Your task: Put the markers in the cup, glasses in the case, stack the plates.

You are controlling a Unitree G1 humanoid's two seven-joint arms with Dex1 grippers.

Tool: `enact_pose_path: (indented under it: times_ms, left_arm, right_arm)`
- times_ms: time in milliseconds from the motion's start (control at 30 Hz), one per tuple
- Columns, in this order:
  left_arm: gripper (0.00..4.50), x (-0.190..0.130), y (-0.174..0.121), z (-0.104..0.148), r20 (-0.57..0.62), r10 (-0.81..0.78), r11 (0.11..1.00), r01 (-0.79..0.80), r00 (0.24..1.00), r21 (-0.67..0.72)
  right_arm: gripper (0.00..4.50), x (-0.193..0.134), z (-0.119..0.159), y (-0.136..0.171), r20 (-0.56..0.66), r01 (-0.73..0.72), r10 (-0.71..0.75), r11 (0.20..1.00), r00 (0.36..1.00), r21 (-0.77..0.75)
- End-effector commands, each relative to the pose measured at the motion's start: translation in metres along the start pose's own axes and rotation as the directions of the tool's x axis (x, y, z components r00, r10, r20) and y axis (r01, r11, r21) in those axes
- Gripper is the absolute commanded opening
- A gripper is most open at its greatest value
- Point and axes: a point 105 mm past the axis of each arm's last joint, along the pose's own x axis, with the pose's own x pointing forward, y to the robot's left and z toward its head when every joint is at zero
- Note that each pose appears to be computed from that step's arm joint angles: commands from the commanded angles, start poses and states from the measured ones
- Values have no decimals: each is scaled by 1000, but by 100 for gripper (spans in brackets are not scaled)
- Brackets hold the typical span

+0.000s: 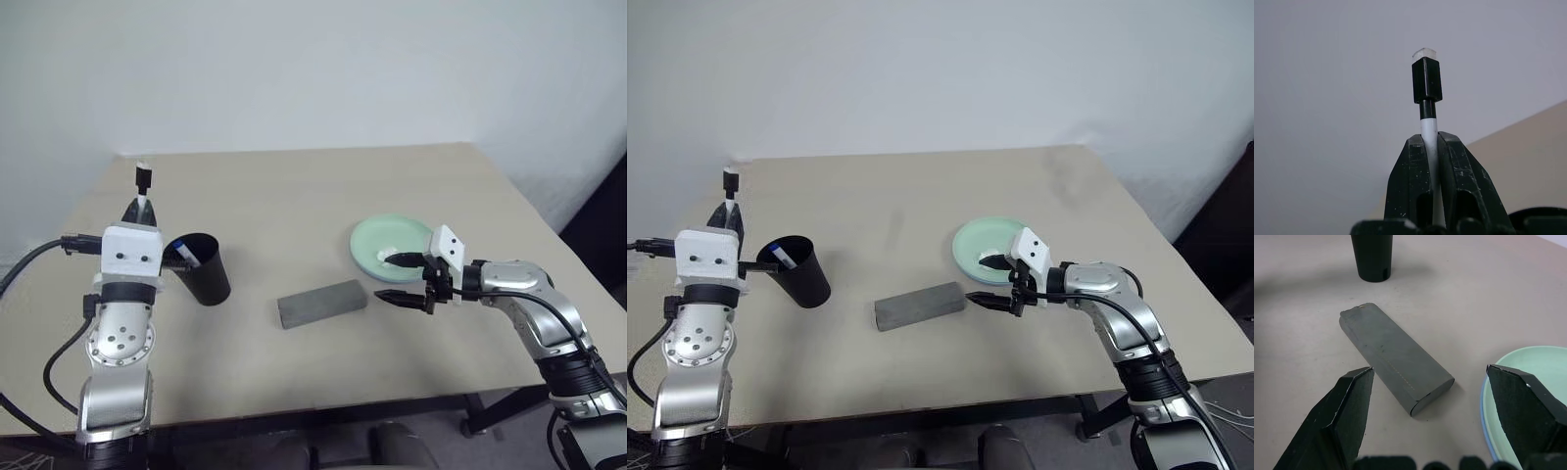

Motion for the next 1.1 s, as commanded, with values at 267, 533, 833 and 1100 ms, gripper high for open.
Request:
enact_pose_path:
  times_ms: [267,533,833,1100]
  left_arm:
    - [1,21,-26,4,91,-67,993,76,994,-91]
    - [149,22,-27,2,94,-68,990,79,993,-120]
    - [319,24,-28,10,115,-76,984,93,990,-149]
    - [319,30,-17,43,149,-25,941,73,989,-330]
  right_arm:
    - [400,-2,17,-4,38,15,-13,998,999,-53]
    - [400,-4,15,-2,38,25,-23,999,999,-46]
    - [400,-3,15,-3,37,25,-23,999,999,-45]
    - [400,-3,16,-7,49,37,-35,999,998,-34]
